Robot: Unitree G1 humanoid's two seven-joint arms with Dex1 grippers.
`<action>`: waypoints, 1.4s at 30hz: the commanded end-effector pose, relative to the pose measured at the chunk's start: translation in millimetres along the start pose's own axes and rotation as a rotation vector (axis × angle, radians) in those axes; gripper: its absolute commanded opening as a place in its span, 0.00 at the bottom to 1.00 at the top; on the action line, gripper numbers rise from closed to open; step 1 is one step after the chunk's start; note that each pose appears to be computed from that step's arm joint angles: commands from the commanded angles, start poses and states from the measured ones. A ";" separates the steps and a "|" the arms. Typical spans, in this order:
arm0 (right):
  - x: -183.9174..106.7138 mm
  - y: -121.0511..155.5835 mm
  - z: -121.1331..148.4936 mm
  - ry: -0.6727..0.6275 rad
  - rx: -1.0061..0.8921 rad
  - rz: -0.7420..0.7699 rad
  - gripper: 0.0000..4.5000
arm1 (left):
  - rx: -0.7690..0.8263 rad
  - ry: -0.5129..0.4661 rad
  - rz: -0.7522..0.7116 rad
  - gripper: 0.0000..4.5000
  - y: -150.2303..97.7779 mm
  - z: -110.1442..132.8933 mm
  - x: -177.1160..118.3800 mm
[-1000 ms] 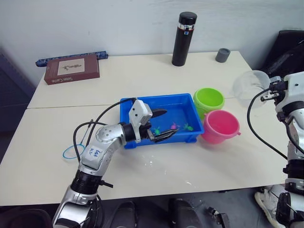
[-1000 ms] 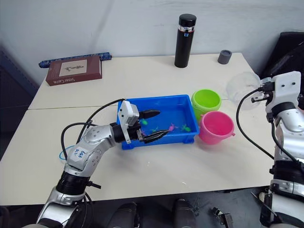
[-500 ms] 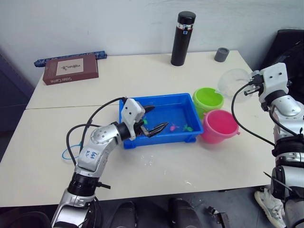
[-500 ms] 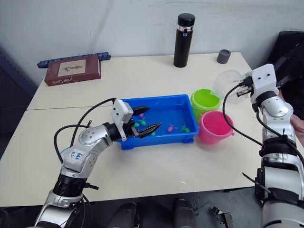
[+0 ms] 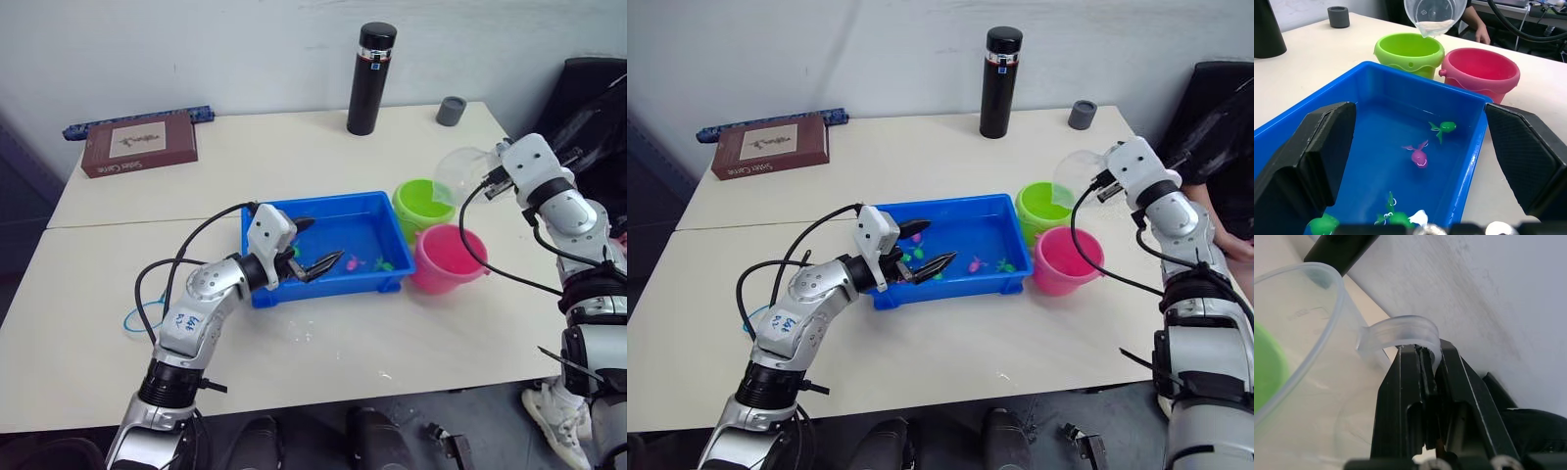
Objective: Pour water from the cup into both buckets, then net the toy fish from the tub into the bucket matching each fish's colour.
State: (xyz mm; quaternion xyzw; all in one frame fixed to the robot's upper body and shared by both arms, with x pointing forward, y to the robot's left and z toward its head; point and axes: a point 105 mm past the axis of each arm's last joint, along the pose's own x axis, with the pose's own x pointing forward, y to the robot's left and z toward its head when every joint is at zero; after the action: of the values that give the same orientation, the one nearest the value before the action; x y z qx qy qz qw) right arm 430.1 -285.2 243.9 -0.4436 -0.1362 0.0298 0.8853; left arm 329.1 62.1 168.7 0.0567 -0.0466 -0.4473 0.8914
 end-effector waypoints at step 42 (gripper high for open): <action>12.3 -16.4 50.6 -0.211 -0.435 -0.076 0.01 | 0.024 -0.059 0.013 1.00 -6.2 13.8 0.3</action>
State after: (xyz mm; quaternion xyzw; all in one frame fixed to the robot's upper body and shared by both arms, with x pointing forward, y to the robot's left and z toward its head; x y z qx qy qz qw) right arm 431.4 -246.7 264.2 -0.6142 -0.2239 0.0404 0.7557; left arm 328.1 59.0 169.5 0.0474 -0.0518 -0.4410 0.8948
